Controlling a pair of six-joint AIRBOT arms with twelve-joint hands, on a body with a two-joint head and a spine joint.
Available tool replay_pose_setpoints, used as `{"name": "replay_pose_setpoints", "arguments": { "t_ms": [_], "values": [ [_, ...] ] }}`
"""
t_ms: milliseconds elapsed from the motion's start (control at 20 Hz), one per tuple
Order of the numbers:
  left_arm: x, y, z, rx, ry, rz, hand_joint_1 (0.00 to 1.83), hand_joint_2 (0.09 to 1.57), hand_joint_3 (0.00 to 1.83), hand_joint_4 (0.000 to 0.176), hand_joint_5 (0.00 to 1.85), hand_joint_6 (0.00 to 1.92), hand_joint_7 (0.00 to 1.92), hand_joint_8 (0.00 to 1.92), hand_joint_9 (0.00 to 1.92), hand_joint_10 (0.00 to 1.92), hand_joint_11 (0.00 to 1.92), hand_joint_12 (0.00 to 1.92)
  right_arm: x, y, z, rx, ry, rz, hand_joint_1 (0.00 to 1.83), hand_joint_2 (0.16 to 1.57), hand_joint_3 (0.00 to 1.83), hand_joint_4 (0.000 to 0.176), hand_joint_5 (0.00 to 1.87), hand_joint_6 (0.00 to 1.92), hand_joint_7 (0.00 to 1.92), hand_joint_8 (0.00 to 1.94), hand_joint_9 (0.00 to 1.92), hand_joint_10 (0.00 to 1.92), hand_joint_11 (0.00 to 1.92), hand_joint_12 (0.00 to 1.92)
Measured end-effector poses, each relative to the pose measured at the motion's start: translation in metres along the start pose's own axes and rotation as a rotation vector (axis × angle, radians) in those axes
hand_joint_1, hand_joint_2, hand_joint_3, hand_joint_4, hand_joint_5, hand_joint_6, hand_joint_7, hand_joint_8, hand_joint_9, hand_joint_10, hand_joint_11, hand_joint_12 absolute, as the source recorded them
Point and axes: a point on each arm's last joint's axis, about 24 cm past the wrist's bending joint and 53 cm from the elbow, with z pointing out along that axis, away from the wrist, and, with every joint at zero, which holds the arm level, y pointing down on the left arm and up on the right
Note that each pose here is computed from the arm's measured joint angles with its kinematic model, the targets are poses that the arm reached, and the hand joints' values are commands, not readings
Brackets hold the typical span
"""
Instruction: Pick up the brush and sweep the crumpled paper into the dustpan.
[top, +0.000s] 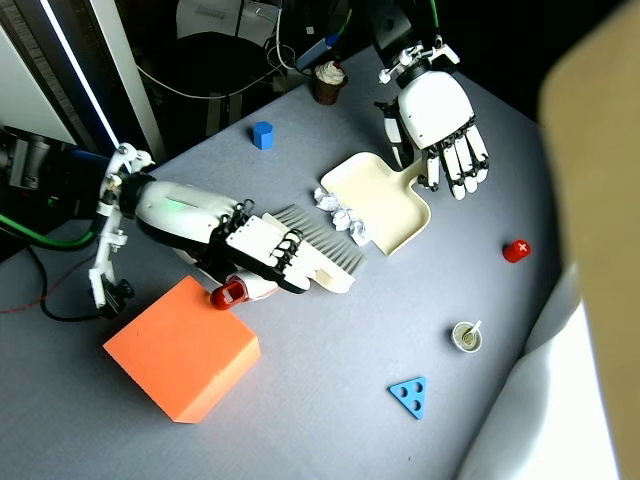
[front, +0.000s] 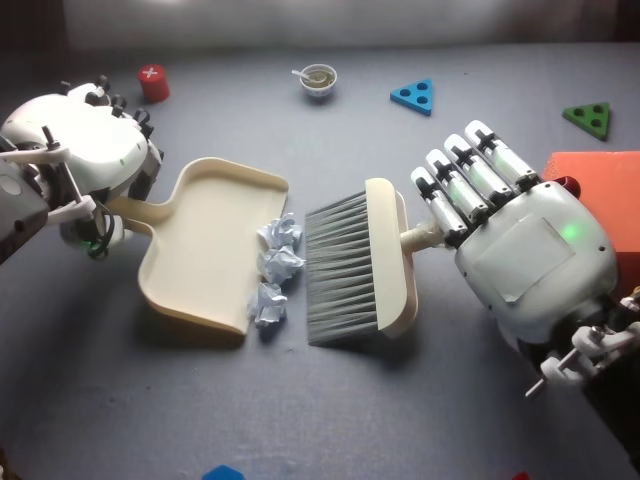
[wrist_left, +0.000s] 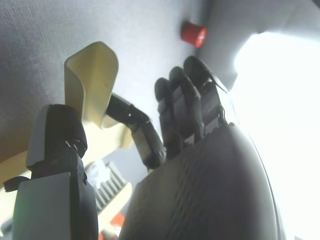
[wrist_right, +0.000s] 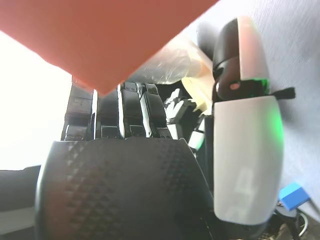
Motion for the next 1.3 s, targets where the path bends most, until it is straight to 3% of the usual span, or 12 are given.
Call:
{"name": "replay_pose_setpoints", "arguments": {
  "t_ms": [150, 200, 250, 300, 500, 600, 750, 850, 900, 1150, 1250, 1300],
  "values": [
    [-0.005, -0.004, 0.0, 0.007, -0.01, -0.004, 0.95, 1.22, 0.0, 0.112, 0.78, 1.29, 0.35, 0.0, 0.28, 0.0, 0.0, 0.72, 0.007, 0.01, 0.006, -0.014, -0.004, 0.006, 1.0, 1.01, 0.0, 0.0, 0.21, 0.01, 0.17, 0.0, 0.18, 0.0, 0.23, 0.02],
    [-0.007, -0.005, 0.001, 0.009, -0.014, -0.003, 0.99, 1.21, 0.0, 0.046, 0.8, 1.26, 0.36, 0.0, 0.29, 0.0, 0.0, 0.74, 0.01, 0.018, 0.008, -0.032, -0.003, 0.005, 0.95, 1.03, 0.01, 0.0, 0.19, 0.0, 0.16, 0.0, 0.18, 0.0, 0.24, 0.02],
    [-0.007, -0.005, 0.001, 0.01, -0.015, -0.003, 1.0, 1.21, 0.0, 0.041, 0.8, 1.26, 0.36, 0.0, 0.29, 0.0, 0.0, 0.7, 0.012, 0.021, 0.009, -0.043, -0.003, 0.0, 0.98, 1.02, 0.0, 0.0, 0.21, 0.01, 0.18, 0.01, 0.19, 0.01, 0.24, 0.02],
    [-0.007, -0.005, 0.001, 0.01, -0.015, -0.003, 0.98, 1.21, 0.0, 0.08, 0.81, 1.25, 0.36, 0.0, 0.28, 0.0, 0.0, 0.7, 0.011, 0.022, 0.013, -0.046, -0.01, -0.005, 0.99, 1.02, 0.0, 0.0, 0.21, 0.01, 0.18, 0.01, 0.2, 0.01, 0.24, 0.02],
    [-0.007, -0.005, 0.001, 0.01, -0.015, -0.003, 0.98, 1.22, 0.0, 0.064, 0.79, 1.28, 0.34, 0.0, 0.28, 0.0, 0.0, 0.69, 0.011, 0.009, 0.027, -0.017, -0.028, -0.026, 1.02, 1.02, 0.0, 0.0, 0.2, 0.0, 0.17, 0.0, 0.19, 0.0, 0.24, 0.02],
    [-0.007, -0.006, 0.001, 0.012, -0.015, -0.002, 0.94, 1.23, 0.0, 0.112, 0.76, 1.33, 0.34, 0.0, 0.28, 0.0, 0.0, 0.71, 0.01, 0.009, 0.031, -0.013, -0.032, -0.024, 0.96, 1.03, 0.01, 0.0, 0.2, 0.0, 0.16, 0.0, 0.19, 0.0, 0.24, 0.02],
    [-0.007, -0.005, 0.001, 0.011, -0.015, -0.002, 1.0, 1.2, 0.0, 0.048, 0.82, 1.24, 0.36, 0.0, 0.3, 0.0, 0.0, 0.74, 0.007, 0.012, 0.034, -0.018, -0.039, -0.02, 0.99, 1.02, 0.0, 0.0, 0.22, 0.01, 0.16, 0.0, 0.18, 0.0, 0.24, 0.02],
    [-0.007, -0.005, 0.001, 0.011, -0.015, -0.002, 0.95, 1.21, 0.0, 0.125, 0.78, 1.28, 0.34, 0.0, 0.26, 0.0, 0.0, 0.68, 0.007, 0.013, 0.034, -0.02, -0.038, -0.02, 1.0, 1.02, 0.0, 0.0, 0.22, 0.0, 0.17, 0.01, 0.18, 0.0, 0.25, 0.02],
    [-0.007, -0.005, 0.001, 0.011, -0.015, -0.002, 0.93, 1.23, 0.0, 0.133, 0.76, 1.32, 0.33, 0.0, 0.26, 0.0, 0.0, 0.66, 0.007, 0.013, 0.034, -0.02, -0.038, -0.02, 1.05, 1.02, 0.0, 0.0, 0.25, 0.01, 0.18, 0.01, 0.19, 0.0, 0.26, 0.03],
    [-0.008, -0.004, 0.0, 0.009, -0.015, -0.001, 0.94, 1.22, 0.0, 0.132, 0.78, 1.29, 0.33, 0.0, 0.27, 0.0, 0.0, 0.7, 0.006, 0.012, 0.033, -0.021, -0.037, -0.025, 1.07, 1.08, 0.0, 0.0, 0.42, 0.01, 0.37, 0.01, 0.37, 0.01, 0.4, 0.07],
    [-0.008, -0.003, 0.0, 0.008, -0.016, 0.0, 0.95, 1.22, 0.0, 0.116, 0.78, 1.29, 0.33, 0.0, 0.27, 0.0, 0.0, 0.68, 0.005, 0.01, 0.033, -0.018, -0.039, -0.029, 1.1, 1.09, 0.0, 0.0, 0.7, 0.01, 0.74, 0.02, 0.73, 0.03, 0.62, 0.18],
    [-0.008, -0.003, 0.0, 0.008, -0.016, 0.0, 0.95, 1.22, 0.0, 0.112, 0.78, 1.3, 0.32, 0.0, 0.26, 0.0, 0.0, 0.68, 0.005, 0.01, 0.033, -0.018, -0.04, -0.031, 1.15, 1.1, 0.0, 0.0, 0.95, 0.72, 0.94, 0.06, 0.92, 0.06, 0.64, 0.47]
  ]
}}
